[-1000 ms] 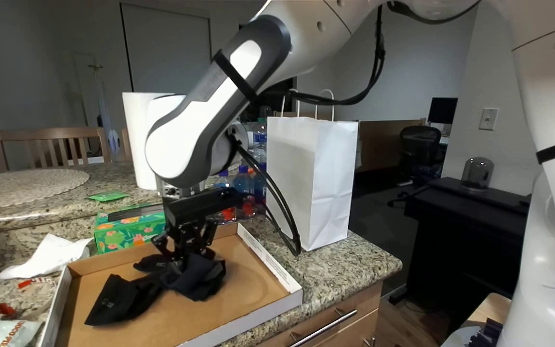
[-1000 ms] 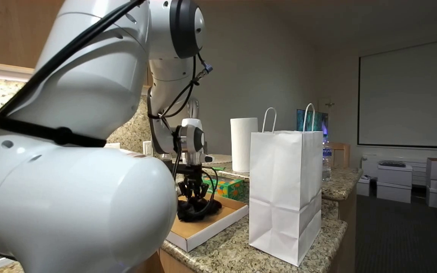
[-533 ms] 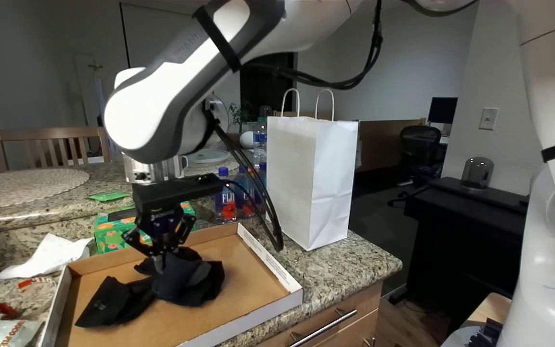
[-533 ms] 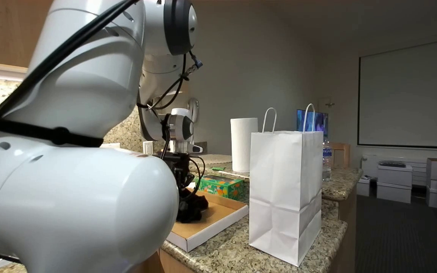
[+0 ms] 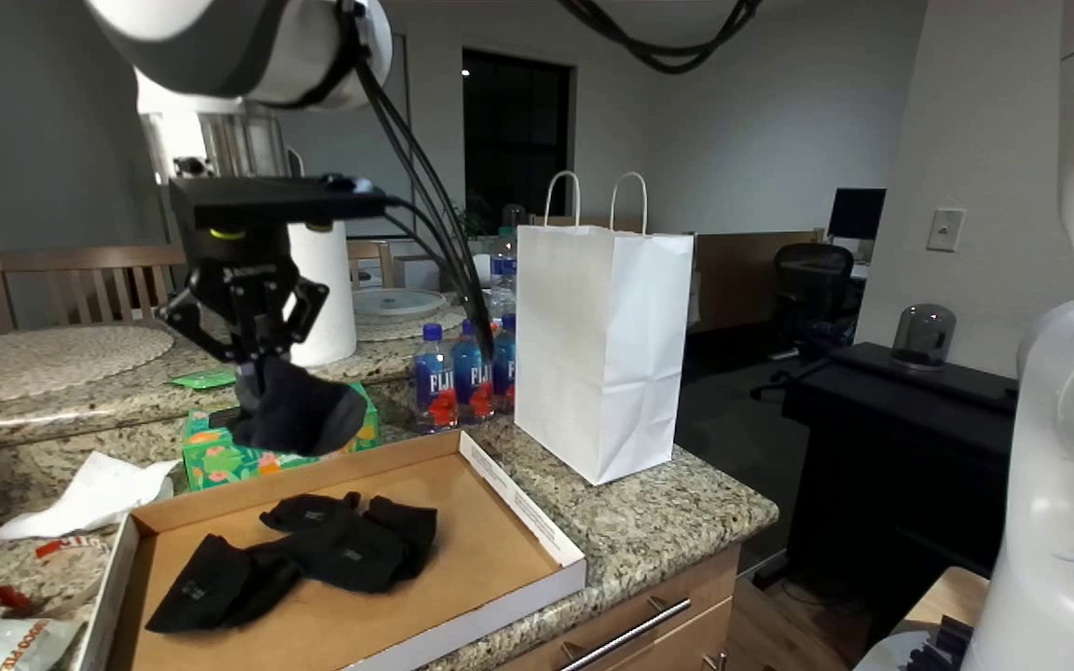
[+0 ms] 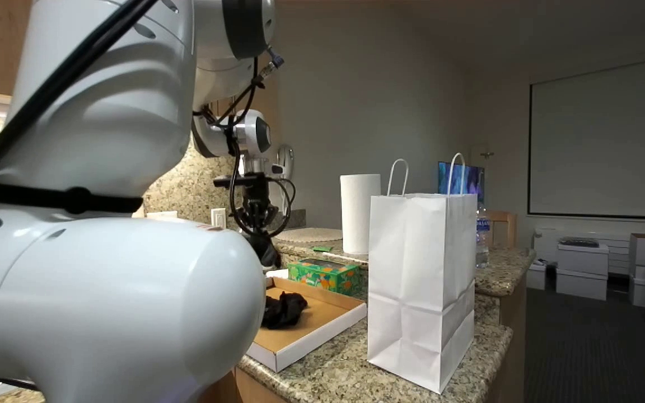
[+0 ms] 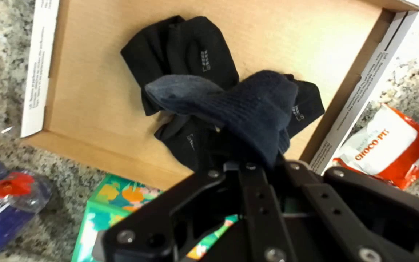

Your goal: Place the black socks in the white paper bag.

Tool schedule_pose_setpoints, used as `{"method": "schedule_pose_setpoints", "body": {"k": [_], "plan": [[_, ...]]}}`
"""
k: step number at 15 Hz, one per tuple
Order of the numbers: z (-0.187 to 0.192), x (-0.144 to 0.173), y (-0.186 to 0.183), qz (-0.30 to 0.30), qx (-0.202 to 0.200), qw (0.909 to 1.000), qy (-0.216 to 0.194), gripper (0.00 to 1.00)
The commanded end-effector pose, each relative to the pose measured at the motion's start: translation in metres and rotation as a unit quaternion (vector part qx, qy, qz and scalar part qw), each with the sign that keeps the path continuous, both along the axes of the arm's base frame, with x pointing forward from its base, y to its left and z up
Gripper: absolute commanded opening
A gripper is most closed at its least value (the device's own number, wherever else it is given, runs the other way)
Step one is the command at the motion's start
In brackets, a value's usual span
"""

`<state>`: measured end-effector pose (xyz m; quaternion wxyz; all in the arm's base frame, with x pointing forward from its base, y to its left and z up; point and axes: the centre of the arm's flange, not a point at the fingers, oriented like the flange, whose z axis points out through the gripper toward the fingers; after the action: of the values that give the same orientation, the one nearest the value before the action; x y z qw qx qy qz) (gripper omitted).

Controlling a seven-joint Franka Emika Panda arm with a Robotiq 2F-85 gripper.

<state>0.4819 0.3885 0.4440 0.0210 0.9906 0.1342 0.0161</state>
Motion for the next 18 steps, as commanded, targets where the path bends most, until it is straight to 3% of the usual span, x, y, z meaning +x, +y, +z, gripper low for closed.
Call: {"method": "schedule_pose_setpoints", "body": {"k": [1,6,10,13,18], "plan": [[0.074,-0.006,0.004,0.001,-0.032,0.9990,-0.031,0.09],[0.168,-0.022,-0.009,0.026,-0.053,0.9962,-0.064,0.08],[0.235,-0.030,-0.042,0.017,-0.061,0.9937,-0.092,0.08],[0.273,-0.036,-0.086,0.004,-0.053,0.9929,-0.107,0.08],[0.302,-0.034,-0.178,-0.062,-0.034,0.9871,-0.144,0.08]]}}
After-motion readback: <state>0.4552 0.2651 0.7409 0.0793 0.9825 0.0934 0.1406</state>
